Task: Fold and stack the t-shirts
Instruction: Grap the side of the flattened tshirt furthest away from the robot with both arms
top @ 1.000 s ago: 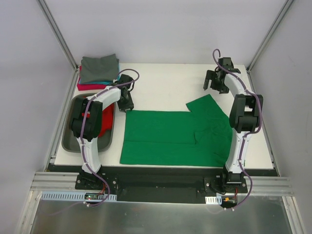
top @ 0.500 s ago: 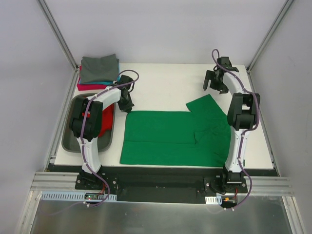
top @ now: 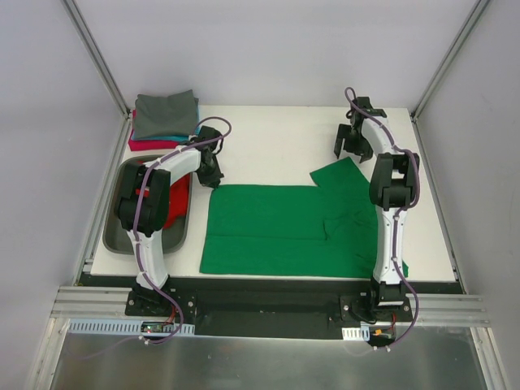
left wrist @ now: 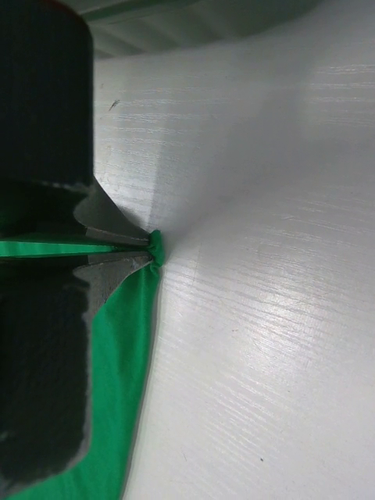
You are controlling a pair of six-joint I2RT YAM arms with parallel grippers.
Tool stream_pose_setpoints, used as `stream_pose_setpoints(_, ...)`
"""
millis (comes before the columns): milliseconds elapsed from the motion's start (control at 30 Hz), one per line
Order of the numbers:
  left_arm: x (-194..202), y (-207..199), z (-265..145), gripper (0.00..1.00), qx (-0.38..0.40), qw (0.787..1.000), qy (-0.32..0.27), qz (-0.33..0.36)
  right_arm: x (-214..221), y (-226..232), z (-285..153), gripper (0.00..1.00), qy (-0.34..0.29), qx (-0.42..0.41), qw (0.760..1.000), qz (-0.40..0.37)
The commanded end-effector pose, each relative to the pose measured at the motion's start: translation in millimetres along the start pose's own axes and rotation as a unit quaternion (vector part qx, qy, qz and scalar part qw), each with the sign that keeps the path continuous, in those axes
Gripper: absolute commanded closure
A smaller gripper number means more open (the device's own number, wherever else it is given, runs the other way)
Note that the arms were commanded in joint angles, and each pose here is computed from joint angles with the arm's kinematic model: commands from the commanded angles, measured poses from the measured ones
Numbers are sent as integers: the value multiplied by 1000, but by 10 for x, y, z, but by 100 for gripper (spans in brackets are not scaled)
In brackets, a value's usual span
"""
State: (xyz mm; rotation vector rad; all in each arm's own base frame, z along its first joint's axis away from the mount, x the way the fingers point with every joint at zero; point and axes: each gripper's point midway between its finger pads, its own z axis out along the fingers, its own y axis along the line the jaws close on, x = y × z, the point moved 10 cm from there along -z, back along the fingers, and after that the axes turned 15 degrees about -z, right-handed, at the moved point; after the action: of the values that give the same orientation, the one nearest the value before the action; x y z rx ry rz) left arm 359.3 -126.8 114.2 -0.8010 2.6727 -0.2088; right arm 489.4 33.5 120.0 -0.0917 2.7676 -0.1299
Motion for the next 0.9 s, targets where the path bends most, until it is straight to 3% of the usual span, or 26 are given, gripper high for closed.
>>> stream_pose_setpoints(0,67,77,-48,100,-4,1000,19,2,59,1,-143,21,32,41,999,4)
stream_pose_setpoints(267,61,67,-85,100,4,1000,16,1,154,32,-129,45,51,42,998,1)
stream_pose_setpoints(400,53,63,-118,100,7,1000,12,1,139,59,-165,66,43,32,998,20)
stream_pose_setpoints(667,43,45,-218,100,18,1000,6,-1,61,65,-291,99,1,14,1000,18)
stream_pose_setpoints(867,182,69,-399,100,33,999,-9,5,168,69,-737,99,-58,7,998,0)
